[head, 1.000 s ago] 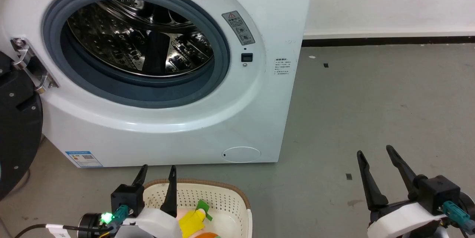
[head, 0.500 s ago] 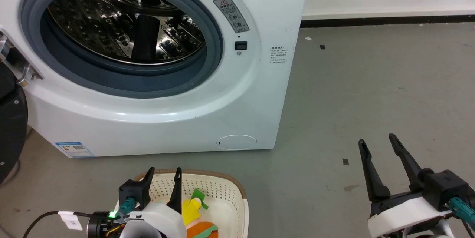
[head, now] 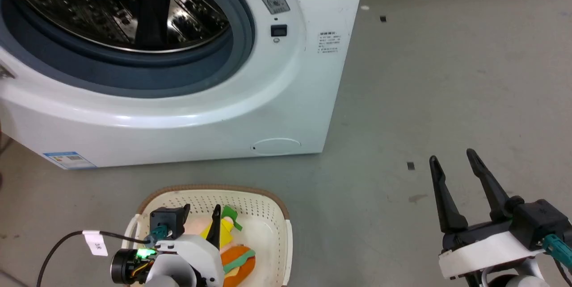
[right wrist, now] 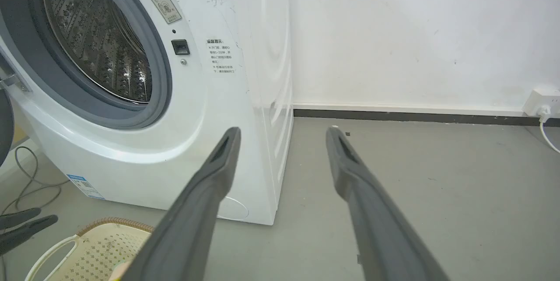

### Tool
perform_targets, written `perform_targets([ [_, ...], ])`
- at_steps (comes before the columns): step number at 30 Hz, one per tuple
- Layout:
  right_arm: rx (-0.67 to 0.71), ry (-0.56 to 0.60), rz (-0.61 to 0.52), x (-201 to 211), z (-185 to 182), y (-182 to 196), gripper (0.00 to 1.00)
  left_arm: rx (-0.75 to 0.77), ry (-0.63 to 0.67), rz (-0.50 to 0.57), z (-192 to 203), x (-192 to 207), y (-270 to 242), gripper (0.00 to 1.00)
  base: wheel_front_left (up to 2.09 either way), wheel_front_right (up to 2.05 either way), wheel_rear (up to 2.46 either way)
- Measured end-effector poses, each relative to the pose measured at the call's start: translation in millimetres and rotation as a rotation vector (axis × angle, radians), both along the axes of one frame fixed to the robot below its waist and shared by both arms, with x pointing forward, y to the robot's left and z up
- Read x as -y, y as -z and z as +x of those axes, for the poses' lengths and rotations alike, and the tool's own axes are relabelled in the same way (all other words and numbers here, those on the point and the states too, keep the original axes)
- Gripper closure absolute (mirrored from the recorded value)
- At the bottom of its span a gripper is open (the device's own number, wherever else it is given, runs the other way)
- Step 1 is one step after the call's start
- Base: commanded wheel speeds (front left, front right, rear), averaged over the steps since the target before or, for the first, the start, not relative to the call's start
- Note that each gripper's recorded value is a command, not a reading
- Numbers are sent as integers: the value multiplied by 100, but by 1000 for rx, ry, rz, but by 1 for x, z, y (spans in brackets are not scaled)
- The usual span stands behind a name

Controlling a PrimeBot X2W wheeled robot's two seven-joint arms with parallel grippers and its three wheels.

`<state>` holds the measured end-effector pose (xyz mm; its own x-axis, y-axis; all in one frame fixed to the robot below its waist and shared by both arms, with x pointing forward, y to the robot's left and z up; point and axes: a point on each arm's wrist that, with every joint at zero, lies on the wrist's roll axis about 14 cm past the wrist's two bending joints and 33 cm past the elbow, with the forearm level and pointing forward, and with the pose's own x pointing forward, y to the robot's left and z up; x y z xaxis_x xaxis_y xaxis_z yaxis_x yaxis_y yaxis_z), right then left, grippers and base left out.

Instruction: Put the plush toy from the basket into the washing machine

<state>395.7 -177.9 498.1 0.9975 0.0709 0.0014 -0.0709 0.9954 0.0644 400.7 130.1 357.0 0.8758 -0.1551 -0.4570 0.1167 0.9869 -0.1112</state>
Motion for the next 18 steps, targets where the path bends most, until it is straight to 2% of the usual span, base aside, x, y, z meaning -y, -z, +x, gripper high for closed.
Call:
perform_targets([
  [6,-19,6,11,2,7,10,0,-94,60,37,-2,7,31,0,0,0,0],
  [18,-56,42,27,13,16,30,0,-285,94,58,-8,2,90,0,0,0,0],
])
